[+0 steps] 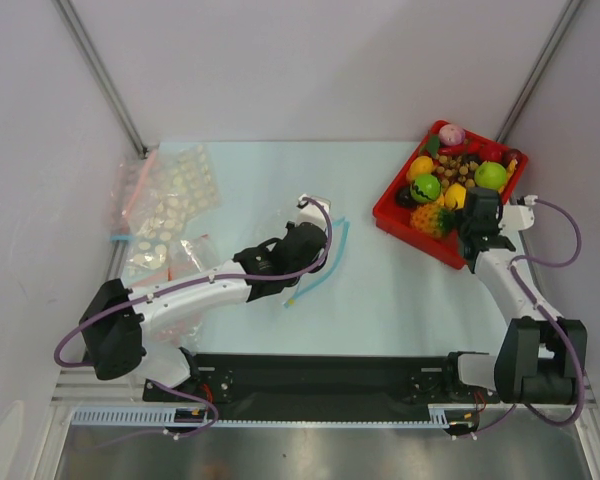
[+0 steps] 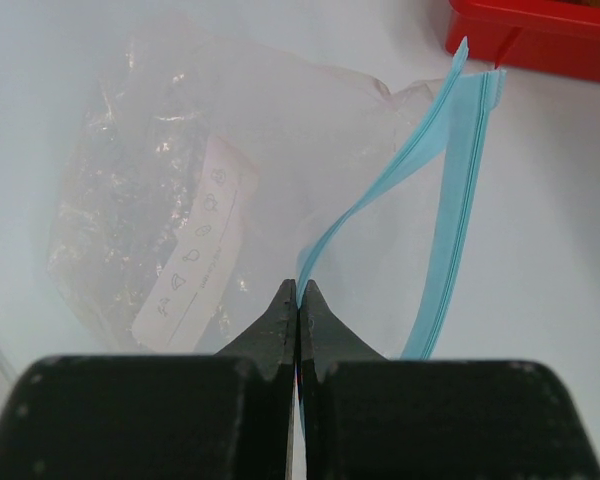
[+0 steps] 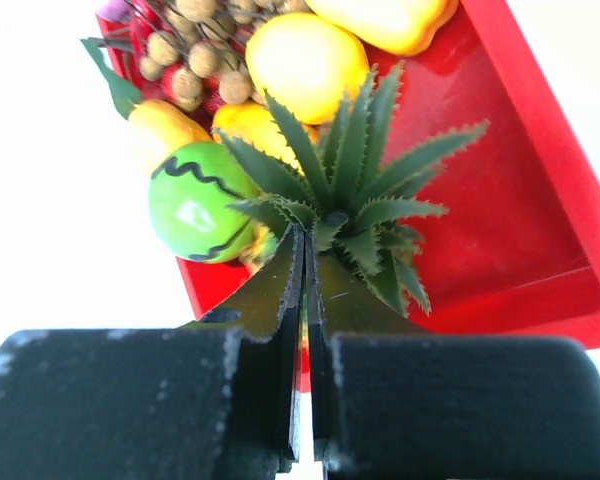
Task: Place the food in the zip-top bag and seal the zipper
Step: Pick up the fake fruit from the bin, then place the fake fruit in the zipper food storage bag.
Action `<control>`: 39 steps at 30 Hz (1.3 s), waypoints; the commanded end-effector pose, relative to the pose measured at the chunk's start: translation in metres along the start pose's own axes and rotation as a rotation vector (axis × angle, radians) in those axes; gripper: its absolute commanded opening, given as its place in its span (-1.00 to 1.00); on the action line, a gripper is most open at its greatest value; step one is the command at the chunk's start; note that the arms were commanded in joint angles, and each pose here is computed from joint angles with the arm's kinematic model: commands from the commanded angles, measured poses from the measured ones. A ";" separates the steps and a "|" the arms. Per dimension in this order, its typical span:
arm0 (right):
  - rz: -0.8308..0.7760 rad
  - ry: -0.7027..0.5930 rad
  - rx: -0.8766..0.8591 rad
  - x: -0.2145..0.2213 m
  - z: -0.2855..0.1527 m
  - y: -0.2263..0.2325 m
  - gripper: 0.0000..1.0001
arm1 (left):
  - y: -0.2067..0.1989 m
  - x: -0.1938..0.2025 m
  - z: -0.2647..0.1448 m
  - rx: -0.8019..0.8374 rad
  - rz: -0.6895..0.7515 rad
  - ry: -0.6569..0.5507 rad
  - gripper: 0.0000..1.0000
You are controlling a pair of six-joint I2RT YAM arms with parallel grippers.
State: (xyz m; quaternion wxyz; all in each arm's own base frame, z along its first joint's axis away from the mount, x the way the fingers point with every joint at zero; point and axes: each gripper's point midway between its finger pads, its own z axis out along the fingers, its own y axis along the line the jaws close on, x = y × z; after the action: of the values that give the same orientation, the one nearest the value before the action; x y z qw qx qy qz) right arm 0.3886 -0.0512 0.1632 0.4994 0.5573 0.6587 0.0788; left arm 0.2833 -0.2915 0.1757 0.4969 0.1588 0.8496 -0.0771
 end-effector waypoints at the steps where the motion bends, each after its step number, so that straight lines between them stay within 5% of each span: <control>1: -0.014 -0.060 -0.038 -0.017 -0.016 0.006 -1.00 | 0.000 -0.020 -0.012 0.012 -0.023 -0.050 -0.99; 24: -0.072 -0.031 -0.370 -0.023 -0.105 0.063 -1.00 | -0.033 0.000 0.003 0.131 -0.007 0.062 -0.99; 39: -0.114 -0.005 -0.735 -0.023 -0.204 0.087 -1.00 | -0.061 -0.014 0.009 0.218 -0.030 0.105 -0.99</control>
State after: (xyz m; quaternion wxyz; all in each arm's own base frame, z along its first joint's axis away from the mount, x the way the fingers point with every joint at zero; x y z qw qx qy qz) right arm 0.2985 0.0451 0.3013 0.6341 0.3472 0.6420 0.2553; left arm 0.2745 -0.3387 0.1685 0.4348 0.2122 0.8643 -0.1376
